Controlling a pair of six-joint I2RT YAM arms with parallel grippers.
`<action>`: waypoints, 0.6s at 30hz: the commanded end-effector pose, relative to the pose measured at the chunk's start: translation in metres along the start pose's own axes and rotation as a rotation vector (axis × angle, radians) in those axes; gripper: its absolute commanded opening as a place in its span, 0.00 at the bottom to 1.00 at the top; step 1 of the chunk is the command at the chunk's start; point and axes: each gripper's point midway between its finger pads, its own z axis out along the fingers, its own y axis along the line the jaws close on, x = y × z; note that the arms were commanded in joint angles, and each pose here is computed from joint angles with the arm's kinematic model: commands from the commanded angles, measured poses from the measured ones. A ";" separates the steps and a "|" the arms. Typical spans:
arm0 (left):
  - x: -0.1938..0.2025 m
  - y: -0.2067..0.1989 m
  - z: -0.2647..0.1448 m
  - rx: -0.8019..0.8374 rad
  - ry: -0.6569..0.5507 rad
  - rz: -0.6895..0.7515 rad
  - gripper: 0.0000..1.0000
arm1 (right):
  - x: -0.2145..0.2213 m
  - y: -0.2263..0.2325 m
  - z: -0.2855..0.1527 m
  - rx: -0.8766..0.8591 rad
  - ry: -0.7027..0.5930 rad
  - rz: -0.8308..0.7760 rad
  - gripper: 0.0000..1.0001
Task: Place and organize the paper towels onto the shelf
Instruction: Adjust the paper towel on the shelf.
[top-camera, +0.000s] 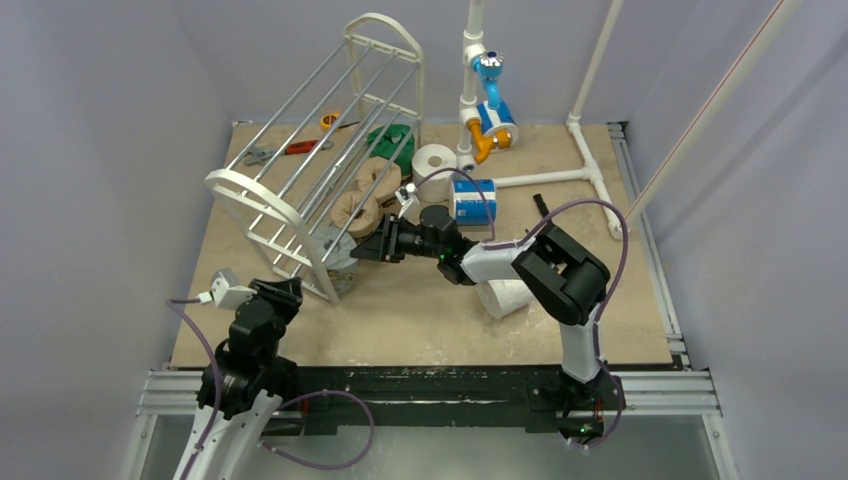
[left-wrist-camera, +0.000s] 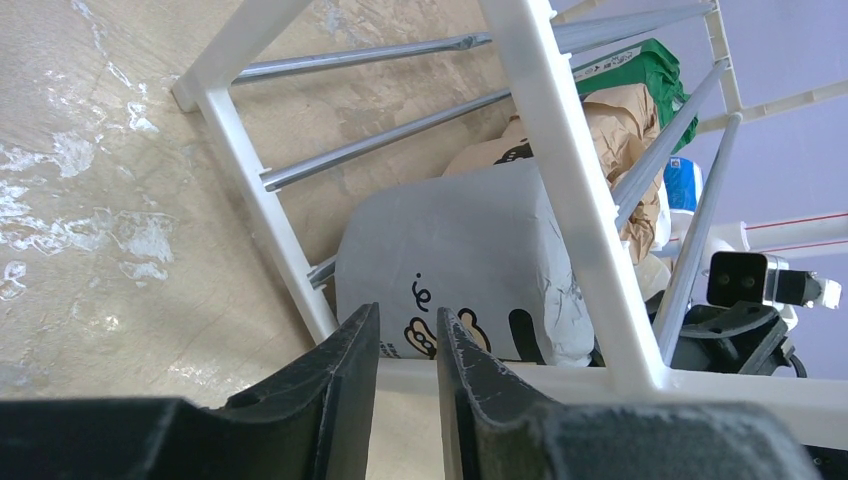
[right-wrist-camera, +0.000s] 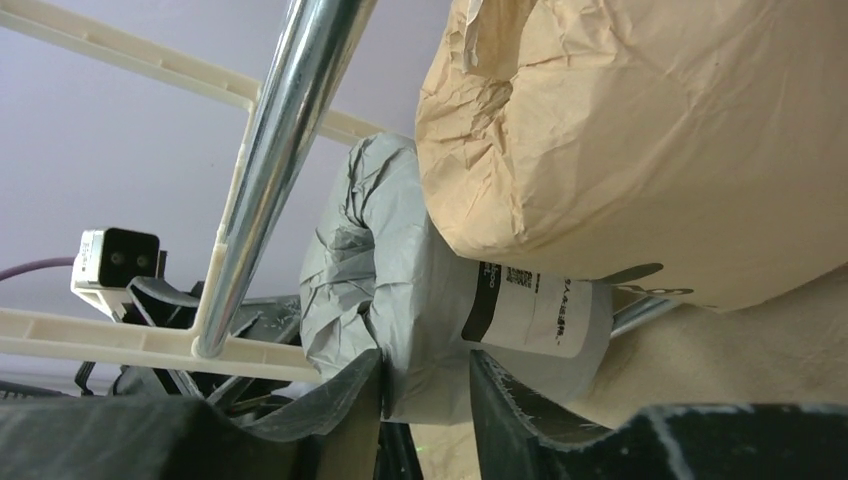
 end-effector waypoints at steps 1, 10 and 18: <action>-0.030 -0.025 -0.022 0.172 -0.115 -0.098 0.27 | -0.019 0.021 -0.005 0.001 -0.036 -0.077 0.39; -0.027 -0.022 -0.018 0.155 -0.107 -0.093 0.28 | -0.025 0.035 -0.018 0.023 -0.041 -0.115 0.51; -0.029 -0.014 -0.021 0.097 -0.102 -0.052 0.29 | -0.032 0.048 -0.047 0.104 -0.052 -0.200 0.50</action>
